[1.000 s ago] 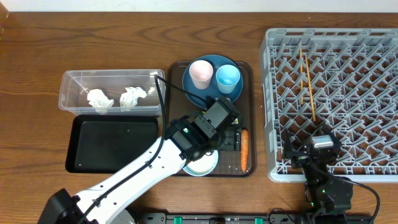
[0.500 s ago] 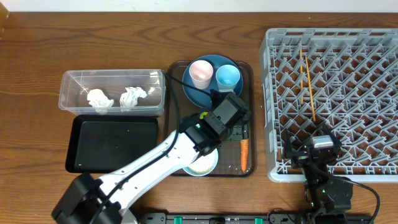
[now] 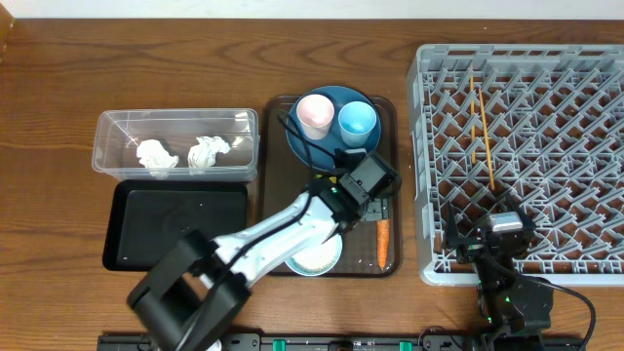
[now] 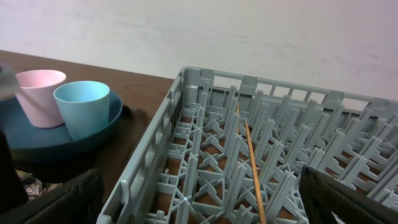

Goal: Sort waste into correct bins and load items into the dishwasher rack
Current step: 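Carry the wrapper left and drop it into the clear bin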

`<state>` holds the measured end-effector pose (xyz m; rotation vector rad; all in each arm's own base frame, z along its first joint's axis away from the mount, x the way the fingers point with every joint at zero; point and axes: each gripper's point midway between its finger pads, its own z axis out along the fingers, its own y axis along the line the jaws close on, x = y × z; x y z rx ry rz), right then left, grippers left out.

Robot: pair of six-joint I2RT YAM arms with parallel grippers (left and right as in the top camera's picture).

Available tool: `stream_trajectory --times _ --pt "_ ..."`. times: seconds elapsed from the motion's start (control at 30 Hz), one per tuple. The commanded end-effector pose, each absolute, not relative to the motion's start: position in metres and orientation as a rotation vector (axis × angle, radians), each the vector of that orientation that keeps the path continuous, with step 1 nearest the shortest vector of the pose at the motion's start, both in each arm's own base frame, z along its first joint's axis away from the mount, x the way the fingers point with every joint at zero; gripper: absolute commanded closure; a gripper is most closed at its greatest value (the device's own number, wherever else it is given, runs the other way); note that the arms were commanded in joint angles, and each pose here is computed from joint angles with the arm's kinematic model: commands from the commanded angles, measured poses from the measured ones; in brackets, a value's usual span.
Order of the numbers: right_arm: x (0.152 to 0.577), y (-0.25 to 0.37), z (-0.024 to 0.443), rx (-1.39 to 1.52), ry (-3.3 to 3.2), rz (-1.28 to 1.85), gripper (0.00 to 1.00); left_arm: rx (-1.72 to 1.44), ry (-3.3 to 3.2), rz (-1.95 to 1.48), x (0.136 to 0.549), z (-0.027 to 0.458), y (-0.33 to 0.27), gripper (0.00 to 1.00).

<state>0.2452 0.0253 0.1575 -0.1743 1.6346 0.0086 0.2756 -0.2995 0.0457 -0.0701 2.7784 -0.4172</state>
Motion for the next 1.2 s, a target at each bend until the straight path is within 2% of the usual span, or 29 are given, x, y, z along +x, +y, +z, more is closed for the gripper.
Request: stream_trajectory --times 0.0,0.1,0.2,0.37,0.43,0.5,0.57,0.87,1.17 --pt "0.245 0.022 0.157 -0.167 1.635 -0.002 0.01 -0.113 2.749 -0.362 0.284 0.043 -0.296 0.25" --pt "0.245 0.022 0.157 -0.167 1.635 -0.002 0.01 -0.115 2.747 -0.354 0.285 0.042 -0.295 0.42" --pt "0.245 0.022 0.157 -0.167 1.635 -0.002 0.01 -0.114 2.747 -0.353 0.285 0.042 -0.295 0.54" --pt "0.245 0.022 0.157 -0.167 1.635 -0.002 0.01 -0.114 2.748 -0.353 0.285 0.042 -0.294 0.62" --pt "0.245 0.022 0.157 -0.167 1.635 -0.002 0.01 -0.114 2.751 -0.349 0.284 0.042 -0.294 0.69" --pt "0.245 0.022 0.157 -0.167 1.635 -0.002 0.01 -0.113 2.760 -0.338 0.282 0.041 -0.292 0.78" --pt "0.245 0.022 0.157 -0.167 1.635 -0.002 0.01 -0.113 2.772 -0.321 0.280 0.039 -0.289 0.93" --pt "0.245 0.022 0.157 -0.167 1.635 -0.002 0.01 -0.110 2.842 -0.314 0.260 0.051 -0.279 0.93" --pt "0.245 0.022 0.157 -0.167 1.635 -0.002 0.01 -0.113 2.748 -0.438 0.252 0.116 -0.269 0.94"
